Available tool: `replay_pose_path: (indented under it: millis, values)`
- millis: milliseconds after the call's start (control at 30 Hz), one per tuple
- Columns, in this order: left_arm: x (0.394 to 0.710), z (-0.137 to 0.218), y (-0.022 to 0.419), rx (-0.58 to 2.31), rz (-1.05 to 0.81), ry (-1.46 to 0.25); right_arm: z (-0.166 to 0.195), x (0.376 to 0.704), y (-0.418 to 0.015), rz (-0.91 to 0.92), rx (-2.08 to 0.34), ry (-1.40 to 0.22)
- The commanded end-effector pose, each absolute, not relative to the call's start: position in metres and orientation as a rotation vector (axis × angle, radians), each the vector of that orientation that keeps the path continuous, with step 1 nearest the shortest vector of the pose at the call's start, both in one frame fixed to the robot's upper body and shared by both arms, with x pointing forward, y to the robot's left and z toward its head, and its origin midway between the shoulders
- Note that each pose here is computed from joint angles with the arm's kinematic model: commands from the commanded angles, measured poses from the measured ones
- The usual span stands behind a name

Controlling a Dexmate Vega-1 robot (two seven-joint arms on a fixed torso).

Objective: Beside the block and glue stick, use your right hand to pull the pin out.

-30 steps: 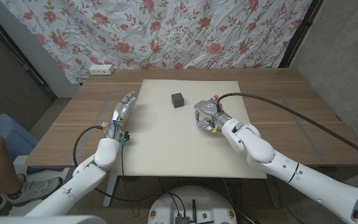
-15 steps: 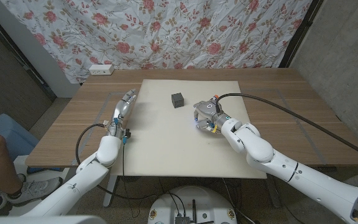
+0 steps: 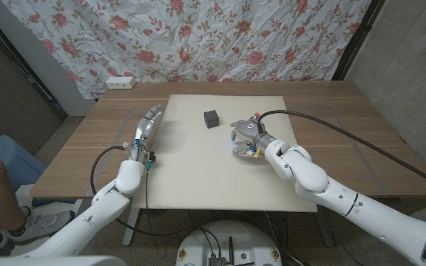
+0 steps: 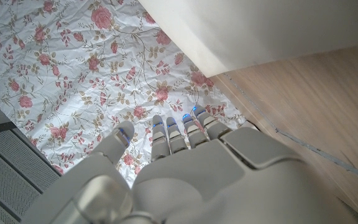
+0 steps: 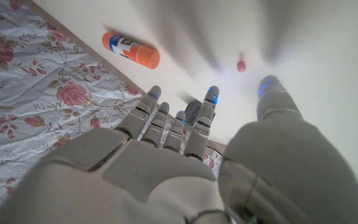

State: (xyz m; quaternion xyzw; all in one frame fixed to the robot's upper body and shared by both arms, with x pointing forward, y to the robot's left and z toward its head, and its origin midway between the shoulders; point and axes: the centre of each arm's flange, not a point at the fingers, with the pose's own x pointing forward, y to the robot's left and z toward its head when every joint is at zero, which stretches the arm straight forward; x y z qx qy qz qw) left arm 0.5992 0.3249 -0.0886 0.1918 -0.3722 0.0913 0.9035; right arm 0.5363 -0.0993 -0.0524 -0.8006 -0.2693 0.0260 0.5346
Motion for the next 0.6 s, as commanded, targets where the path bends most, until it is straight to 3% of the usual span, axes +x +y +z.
replay_pose_path:
  millis: [33,600]
  values:
    - [0.606,-0.085,0.327,0.384,0.161,-0.765,-0.052,0.535,-0.108,0.080,-1.902,-0.612]
    - [0.609,-0.092,0.335,0.303,0.143,-0.720,-0.051,0.541,-0.138,0.114,-1.749,-0.646]
